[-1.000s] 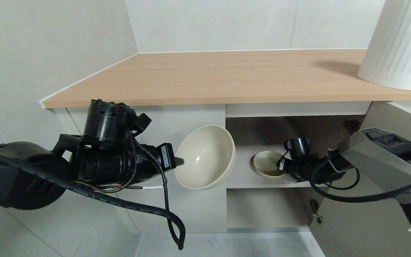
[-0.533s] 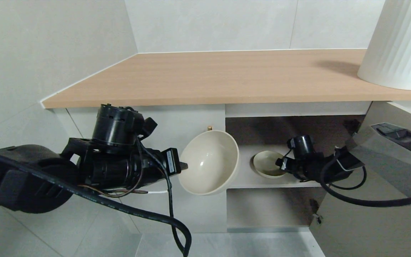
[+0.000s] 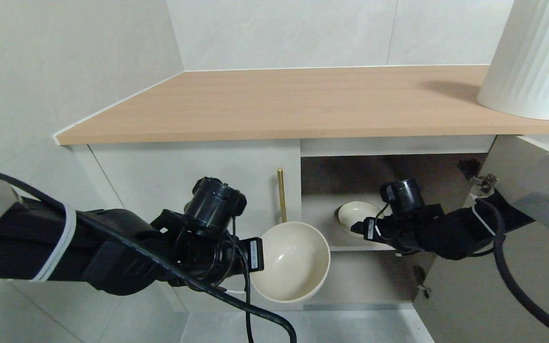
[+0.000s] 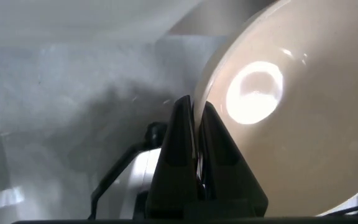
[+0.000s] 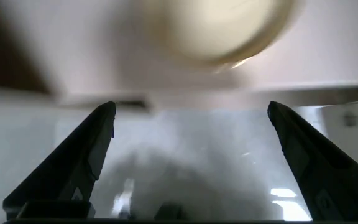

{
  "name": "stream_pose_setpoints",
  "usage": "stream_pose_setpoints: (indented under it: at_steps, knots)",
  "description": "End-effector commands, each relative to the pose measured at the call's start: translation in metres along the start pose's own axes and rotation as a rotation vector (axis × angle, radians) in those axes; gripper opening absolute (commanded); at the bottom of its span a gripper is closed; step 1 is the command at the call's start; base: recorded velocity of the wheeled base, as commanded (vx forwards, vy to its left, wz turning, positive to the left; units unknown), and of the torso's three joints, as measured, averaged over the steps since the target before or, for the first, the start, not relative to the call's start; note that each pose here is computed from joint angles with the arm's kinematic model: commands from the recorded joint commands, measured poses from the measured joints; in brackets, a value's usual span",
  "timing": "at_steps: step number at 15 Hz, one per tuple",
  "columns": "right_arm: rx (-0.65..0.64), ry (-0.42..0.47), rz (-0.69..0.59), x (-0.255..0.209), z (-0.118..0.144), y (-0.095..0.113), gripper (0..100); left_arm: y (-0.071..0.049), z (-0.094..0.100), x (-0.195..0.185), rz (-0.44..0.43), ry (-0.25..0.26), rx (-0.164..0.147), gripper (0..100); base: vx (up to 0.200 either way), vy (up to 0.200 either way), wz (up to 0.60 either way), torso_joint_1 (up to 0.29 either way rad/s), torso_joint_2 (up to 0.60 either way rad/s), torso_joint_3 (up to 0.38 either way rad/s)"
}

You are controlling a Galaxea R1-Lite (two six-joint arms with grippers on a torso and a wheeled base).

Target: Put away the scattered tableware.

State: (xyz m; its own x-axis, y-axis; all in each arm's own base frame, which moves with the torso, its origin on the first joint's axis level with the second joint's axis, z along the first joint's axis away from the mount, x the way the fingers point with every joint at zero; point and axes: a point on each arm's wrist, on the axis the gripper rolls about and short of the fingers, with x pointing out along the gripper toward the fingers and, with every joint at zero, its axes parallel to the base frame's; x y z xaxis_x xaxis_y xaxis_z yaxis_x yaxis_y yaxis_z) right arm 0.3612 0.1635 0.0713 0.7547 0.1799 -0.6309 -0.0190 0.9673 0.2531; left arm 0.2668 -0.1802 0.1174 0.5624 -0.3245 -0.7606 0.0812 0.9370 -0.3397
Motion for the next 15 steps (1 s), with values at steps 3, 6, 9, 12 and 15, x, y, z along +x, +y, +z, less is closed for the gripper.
stream_pose_setpoints:
  at_steps: [3,6,9,12,15]
  knots:
    - [-0.053,0.002,0.184,-0.058,-0.001,0.027,100,-0.002,-0.018,0.027,0.059,0.094,0.031,0,0.0,0.0,0.0,0.0,0.0,0.0]
    - [-0.098,0.038,0.226,-0.08,-0.01,0.042,100,0.0,-0.027,0.043,0.098,0.128,0.044,0,0.0,0.0,0.0,0.0,0.0,0.0]
    - [-0.149,0.094,0.234,-0.087,-0.022,0.05,100,0.001,-0.036,0.056,0.164,0.131,0.063,0,0.0,0.0,0.0,0.0,0.0,0.0]
    - [-0.217,0.154,0.243,-0.083,-0.039,0.058,100,0.001,-0.035,0.056,0.163,0.125,0.065,0,0.0,0.0,0.0,0.0,0.0,0.0]
    - [-0.244,0.183,0.251,-0.081,-0.05,0.064,100,-0.001,-0.033,0.054,0.16,0.113,0.065,0,0.0,0.0,0.0,0.0,0.0,0.0]
